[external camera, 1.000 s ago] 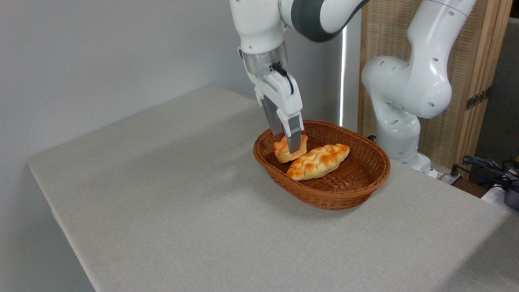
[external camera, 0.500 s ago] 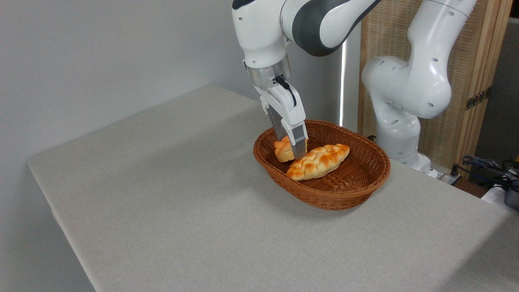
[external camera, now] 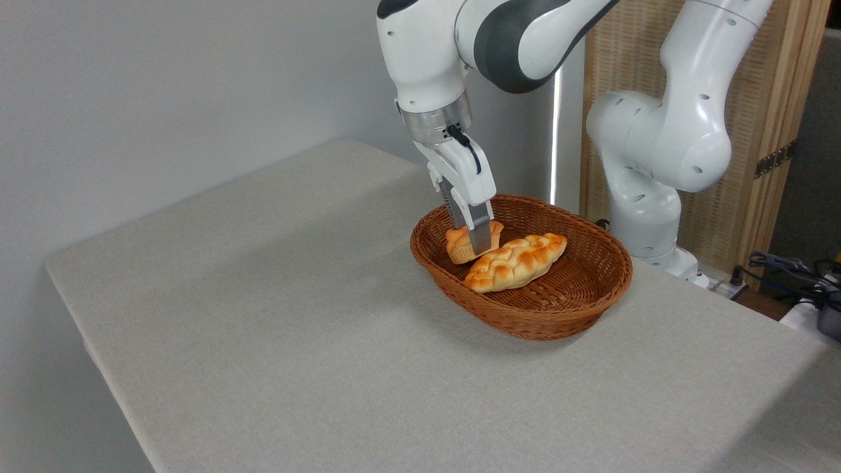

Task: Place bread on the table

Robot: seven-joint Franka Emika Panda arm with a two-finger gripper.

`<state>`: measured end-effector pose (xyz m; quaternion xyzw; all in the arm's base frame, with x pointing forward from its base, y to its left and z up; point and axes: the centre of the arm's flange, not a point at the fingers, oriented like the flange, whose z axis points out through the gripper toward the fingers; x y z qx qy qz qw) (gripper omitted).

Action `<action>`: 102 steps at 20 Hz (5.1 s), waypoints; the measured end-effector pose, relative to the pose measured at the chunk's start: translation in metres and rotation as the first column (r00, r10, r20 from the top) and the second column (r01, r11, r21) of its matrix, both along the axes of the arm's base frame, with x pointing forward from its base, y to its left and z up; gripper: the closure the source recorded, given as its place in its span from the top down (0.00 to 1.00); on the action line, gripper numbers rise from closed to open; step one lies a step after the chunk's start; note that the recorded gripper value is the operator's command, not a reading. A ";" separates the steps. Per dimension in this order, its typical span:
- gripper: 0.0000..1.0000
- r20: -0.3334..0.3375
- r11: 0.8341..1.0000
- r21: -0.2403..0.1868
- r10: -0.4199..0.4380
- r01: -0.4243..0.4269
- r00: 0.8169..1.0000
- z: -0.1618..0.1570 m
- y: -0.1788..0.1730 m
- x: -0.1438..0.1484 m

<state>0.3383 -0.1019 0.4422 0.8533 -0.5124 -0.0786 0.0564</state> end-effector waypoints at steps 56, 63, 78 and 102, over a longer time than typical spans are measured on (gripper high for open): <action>1.00 0.134 0.993 0.052 -0.108 0.102 0.985 0.028 -0.073 0.207; 1.00 0.174 0.985 0.126 -0.142 0.121 0.974 0.036 -0.063 0.214; 1.00 0.213 0.960 0.228 -0.213 0.163 0.954 0.044 -0.051 0.222; 1.00 0.253 0.945 0.000 0.317 -0.327 0.914 0.121 -0.033 0.230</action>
